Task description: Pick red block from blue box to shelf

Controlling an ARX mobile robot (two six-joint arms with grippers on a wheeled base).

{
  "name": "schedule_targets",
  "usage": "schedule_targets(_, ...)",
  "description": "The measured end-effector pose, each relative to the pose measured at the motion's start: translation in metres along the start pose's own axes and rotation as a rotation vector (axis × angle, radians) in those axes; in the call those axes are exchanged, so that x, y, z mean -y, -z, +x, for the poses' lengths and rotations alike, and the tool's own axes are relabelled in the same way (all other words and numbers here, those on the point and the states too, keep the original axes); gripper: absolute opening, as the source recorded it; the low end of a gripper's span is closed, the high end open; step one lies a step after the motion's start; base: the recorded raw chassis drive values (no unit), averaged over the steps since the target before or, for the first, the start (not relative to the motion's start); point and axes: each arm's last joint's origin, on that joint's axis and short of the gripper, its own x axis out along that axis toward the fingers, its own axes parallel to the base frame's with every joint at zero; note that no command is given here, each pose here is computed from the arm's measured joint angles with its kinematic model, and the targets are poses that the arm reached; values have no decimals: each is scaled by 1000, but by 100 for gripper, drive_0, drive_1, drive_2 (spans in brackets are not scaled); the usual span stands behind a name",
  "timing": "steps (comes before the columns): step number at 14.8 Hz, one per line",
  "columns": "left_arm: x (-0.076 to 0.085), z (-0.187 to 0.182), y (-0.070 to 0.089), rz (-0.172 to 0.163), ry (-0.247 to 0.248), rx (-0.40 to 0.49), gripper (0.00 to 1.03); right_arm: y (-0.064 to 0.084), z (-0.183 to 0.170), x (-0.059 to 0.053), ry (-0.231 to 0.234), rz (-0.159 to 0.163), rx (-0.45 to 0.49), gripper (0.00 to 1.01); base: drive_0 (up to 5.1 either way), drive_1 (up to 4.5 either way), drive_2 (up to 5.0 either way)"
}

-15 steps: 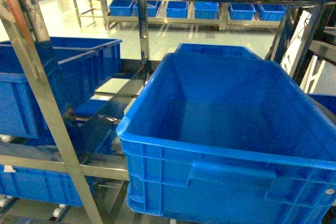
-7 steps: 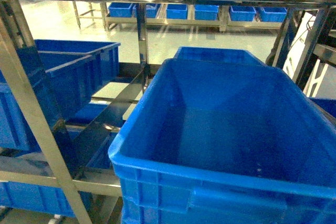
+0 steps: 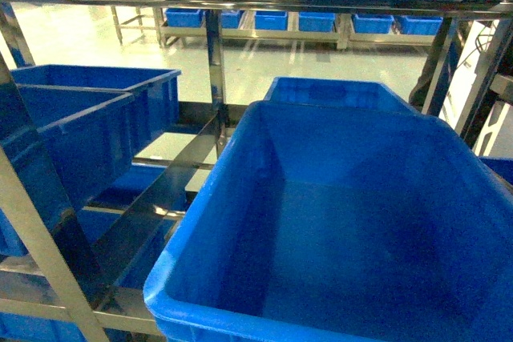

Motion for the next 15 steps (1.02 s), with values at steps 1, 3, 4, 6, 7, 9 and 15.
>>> schedule_targets(1,0,0,0,0,0,0,98,0,0,0,0,0,-1,27,0,0,0)
schedule_targets(3,0,0,0,0,0,0,98,0,0,0,0,0,0,27,0,0,0)
schedule_targets(4,0,0,0,0,0,0,98,0,0,0,0,0,-1,27,0,0,0)
schedule_targets(6,0,0,0,0,0,0,98,0,0,0,0,0,-1,27,0,0,0)
schedule_targets(7,0,0,0,0,0,0,98,0,0,0,0,0,-1,27,0,0,0)
schedule_targets(9,0,0,0,0,0,0,98,0,0,0,0,0,-1,27,0,0,0)
schedule_targets(15,0,0,0,0,0,0,98,0,0,0,0,0,-1,27,0,0,0)
